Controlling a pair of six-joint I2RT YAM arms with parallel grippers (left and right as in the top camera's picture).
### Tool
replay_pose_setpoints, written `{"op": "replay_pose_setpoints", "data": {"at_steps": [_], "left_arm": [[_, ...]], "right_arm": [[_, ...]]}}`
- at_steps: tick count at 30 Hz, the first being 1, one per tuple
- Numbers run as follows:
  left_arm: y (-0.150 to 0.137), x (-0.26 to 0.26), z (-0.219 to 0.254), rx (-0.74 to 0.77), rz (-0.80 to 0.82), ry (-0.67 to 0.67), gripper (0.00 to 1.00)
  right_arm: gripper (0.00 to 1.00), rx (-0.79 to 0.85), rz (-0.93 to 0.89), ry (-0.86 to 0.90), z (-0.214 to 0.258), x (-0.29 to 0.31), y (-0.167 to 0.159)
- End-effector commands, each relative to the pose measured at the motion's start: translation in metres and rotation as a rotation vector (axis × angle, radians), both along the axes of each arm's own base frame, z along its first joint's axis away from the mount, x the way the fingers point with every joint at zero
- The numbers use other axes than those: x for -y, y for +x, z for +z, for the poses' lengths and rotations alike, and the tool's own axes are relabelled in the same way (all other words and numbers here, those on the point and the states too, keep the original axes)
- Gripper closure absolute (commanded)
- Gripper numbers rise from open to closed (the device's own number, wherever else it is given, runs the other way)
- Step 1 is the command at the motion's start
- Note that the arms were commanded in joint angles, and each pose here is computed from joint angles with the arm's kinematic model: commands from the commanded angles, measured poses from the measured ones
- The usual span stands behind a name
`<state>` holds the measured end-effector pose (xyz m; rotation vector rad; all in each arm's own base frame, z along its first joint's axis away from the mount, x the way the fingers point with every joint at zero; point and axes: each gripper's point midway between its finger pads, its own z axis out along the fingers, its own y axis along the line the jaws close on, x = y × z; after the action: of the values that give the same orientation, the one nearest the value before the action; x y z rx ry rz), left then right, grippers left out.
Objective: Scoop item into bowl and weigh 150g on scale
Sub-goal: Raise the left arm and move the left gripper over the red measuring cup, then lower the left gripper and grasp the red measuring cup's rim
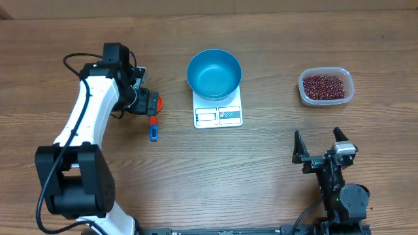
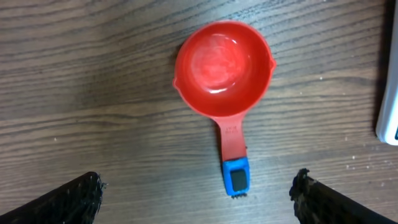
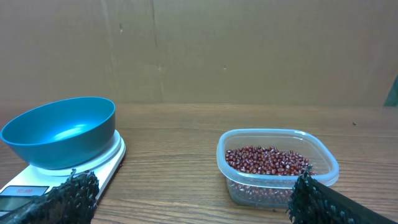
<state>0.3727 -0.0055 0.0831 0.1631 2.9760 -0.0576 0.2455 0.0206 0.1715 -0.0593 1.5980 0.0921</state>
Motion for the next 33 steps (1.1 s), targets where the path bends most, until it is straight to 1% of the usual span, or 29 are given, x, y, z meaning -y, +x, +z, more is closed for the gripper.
{"op": "replay_pose_setpoints", "data": {"at_steps": [1,9,15,24,33], "left_arm": [[0.011,-0.008,0.0,0.024,0.0,0.018,0.01],[0.012,-0.027,0.0,0.03,0.053,0.015,0.0],[0.012,-0.026,0.0,0.03,0.051,0.01,0.0],[0.021,-0.027,0.001,0.064,0.067,0.009,0.01],[0.02,-0.025,-0.009,0.034,0.063,0.003,0.0]], "right_arm": [[0.0,0.004,0.007,-0.001,-0.002,-0.002,0.0],[0.0,0.004,0.007,-0.001,-0.002,-0.002,0.0],[0.0,0.004,0.007,-0.001,-0.002,-0.002,0.0],[0.0,0.004,0.007,-0.001,-0.002,-0.002,0.0],[0.0,0.004,0.007,-0.001,-0.002,-0.002,0.0]]}}
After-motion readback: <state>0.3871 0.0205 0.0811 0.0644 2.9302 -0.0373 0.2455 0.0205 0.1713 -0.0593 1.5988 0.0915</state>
